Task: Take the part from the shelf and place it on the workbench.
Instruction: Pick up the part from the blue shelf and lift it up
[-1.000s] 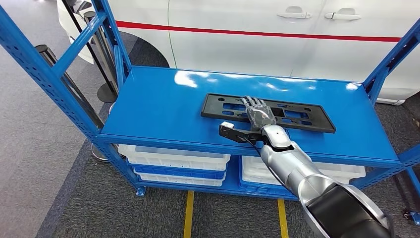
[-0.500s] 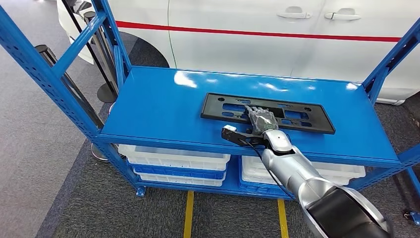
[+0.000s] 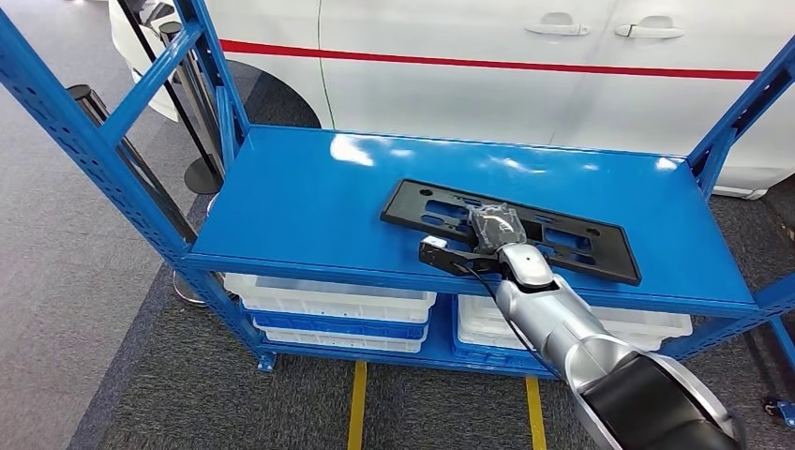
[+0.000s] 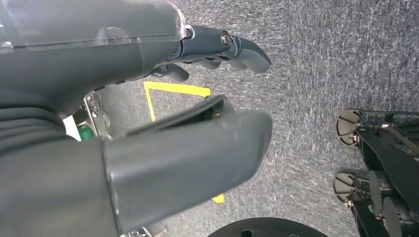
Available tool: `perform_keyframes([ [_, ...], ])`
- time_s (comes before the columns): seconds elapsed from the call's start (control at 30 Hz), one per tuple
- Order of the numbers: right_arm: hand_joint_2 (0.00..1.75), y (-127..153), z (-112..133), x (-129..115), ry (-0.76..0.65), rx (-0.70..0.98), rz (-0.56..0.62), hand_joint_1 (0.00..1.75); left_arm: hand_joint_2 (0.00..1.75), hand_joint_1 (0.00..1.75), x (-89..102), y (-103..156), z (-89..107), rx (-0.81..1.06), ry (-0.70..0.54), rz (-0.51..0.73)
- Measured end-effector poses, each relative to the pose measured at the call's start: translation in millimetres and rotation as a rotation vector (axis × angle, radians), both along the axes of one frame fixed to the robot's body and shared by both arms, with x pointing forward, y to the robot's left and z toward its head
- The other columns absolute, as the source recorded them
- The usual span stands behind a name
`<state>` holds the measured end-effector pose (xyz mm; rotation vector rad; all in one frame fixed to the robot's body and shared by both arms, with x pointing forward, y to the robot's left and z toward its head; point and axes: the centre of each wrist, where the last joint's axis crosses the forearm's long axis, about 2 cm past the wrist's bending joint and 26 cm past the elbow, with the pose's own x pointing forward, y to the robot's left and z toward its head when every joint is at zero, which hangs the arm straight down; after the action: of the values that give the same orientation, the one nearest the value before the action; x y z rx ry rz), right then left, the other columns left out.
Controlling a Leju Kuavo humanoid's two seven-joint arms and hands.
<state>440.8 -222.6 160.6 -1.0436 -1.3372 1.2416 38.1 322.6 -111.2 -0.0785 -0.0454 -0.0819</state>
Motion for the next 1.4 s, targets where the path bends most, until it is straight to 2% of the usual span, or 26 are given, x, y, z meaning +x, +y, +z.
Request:
perform_keyframes([
  [0.2, 1.75, 0, 0, 0, 0.000, 0.002, -0.001, 1.75, 0.00, 0.00, 0.0, 0, 0.0, 0.000, -0.001, 0.001],
  [0.33, 1.75, 0, 0, 0, 0.000, 0.004, -0.002, 1.75, 1.75, 0.00, 0.0, 0, 0.0, -0.002, -0.001, 0.002],
  [0.7, 1.75, -1, -1, 0, 0.000, 0.003, 0.018, 1.75, 1.75, 0.00, -0.9, 0, 0.0, -0.040, -0.029, 0.094],
  [1.1, 1.75, 1, -1, -1, -0.015, 0.009, 0.038, 1.75, 1.75, 0.00, 0.2, -2, -0.1, -0.001, 0.017, 0.073],
  [1.2, 1.75, 1, -5, -5, -0.092, 0.003, 0.097, 1.75, 1.75, 0.00, 0.0, -2, -0.1, 0.012, 0.022, 0.081],
  [1.4, 1.75, 11, -13, -16, -0.199, -0.016, 0.289, 1.75, 1.75, 0.00, 0.9, -2, 0.0, -0.003, 0.034, 0.082],
])
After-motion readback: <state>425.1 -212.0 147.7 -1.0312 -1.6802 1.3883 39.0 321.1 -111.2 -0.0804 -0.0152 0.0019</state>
